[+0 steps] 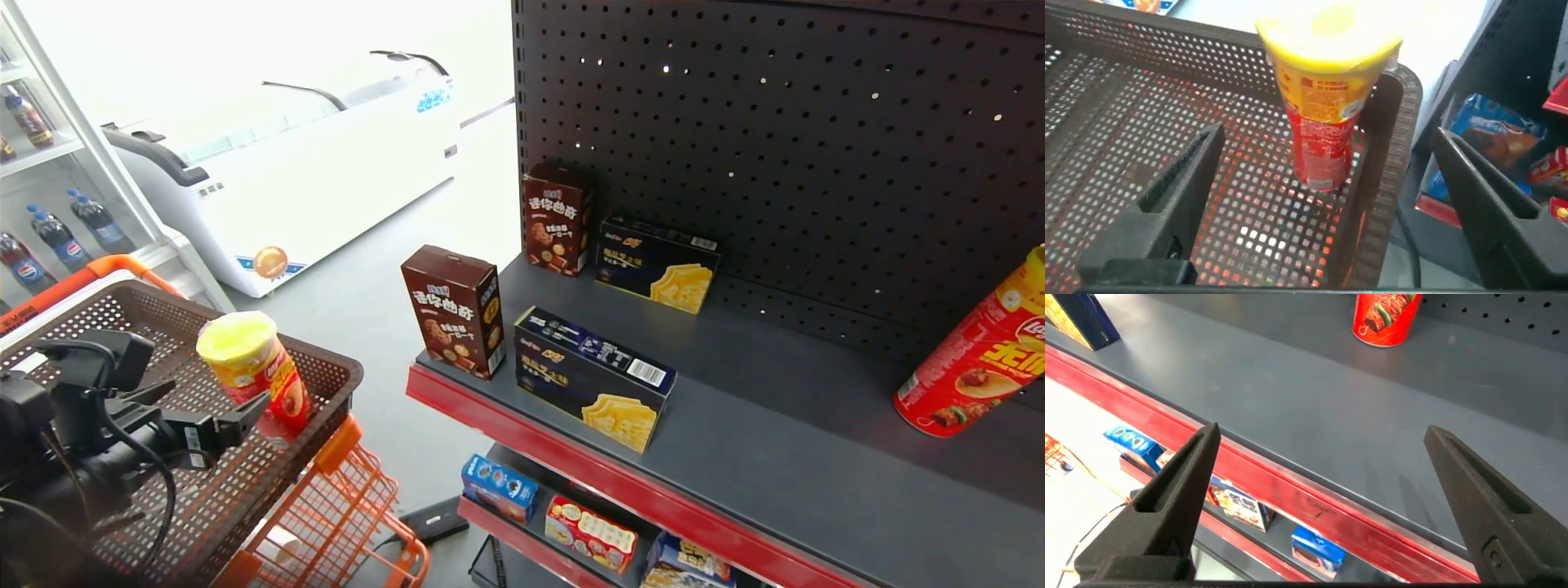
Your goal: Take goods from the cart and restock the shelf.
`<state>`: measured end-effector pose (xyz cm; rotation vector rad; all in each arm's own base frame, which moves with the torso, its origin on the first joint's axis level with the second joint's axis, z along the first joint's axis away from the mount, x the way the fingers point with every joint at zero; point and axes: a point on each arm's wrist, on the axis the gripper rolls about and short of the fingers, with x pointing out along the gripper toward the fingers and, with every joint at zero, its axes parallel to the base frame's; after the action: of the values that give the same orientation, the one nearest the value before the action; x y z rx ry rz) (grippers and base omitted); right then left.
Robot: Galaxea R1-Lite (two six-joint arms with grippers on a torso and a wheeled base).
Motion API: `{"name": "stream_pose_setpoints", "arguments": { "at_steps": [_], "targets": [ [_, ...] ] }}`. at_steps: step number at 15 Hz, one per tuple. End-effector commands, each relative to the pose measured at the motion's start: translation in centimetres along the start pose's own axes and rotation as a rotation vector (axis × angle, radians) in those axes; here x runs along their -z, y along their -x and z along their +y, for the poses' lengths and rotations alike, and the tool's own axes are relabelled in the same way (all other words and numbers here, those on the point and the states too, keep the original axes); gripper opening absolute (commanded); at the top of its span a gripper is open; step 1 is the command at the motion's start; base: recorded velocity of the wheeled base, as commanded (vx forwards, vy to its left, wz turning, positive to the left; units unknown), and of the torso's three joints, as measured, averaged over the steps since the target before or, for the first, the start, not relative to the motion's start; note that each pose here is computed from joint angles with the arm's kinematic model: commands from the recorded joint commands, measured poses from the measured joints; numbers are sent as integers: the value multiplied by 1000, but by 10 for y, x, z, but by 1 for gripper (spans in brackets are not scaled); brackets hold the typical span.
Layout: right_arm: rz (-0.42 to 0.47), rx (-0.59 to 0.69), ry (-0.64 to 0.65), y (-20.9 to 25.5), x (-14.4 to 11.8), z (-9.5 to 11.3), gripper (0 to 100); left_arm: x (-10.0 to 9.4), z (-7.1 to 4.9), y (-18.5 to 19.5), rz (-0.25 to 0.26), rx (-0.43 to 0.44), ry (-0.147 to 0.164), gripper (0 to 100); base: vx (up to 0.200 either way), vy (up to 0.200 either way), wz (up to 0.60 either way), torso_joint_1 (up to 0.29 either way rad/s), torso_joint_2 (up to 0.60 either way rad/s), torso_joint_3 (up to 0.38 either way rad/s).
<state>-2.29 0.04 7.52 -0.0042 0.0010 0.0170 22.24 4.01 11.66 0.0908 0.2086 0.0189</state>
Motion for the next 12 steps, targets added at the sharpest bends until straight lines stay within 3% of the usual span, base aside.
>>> {"name": "stream_pose_setpoints", "arguments": {
  "at_steps": [1, 5, 9, 10, 12],
  "targets": [
    [0, 0, 0, 0, 0, 0, 100, 28, 2, -28, 90, 12, 16, 100, 0, 0, 0, 0, 0, 0],
    [0, 0, 0, 0, 0, 0, 100, 38, 3, -53, 83, 15, 16, 100, 0, 0, 0, 0, 0, 0],
    [2, -1, 0, 0, 0, 0, 100, 45, 9, -94, 22, 9, 7, 100, 0, 0, 0, 0, 0, 0],
    [2, 0, 0, 0, 0, 0, 100, 47, 9, -98, 14, 11, 6, 0, 0, 0, 0, 0, 0, 0],
    [0, 0, 0, 0, 0, 0, 100, 36, 10, -106, -48, 8, 1, 0, 0, 0, 0, 0, 0, 0]
  ]
}}
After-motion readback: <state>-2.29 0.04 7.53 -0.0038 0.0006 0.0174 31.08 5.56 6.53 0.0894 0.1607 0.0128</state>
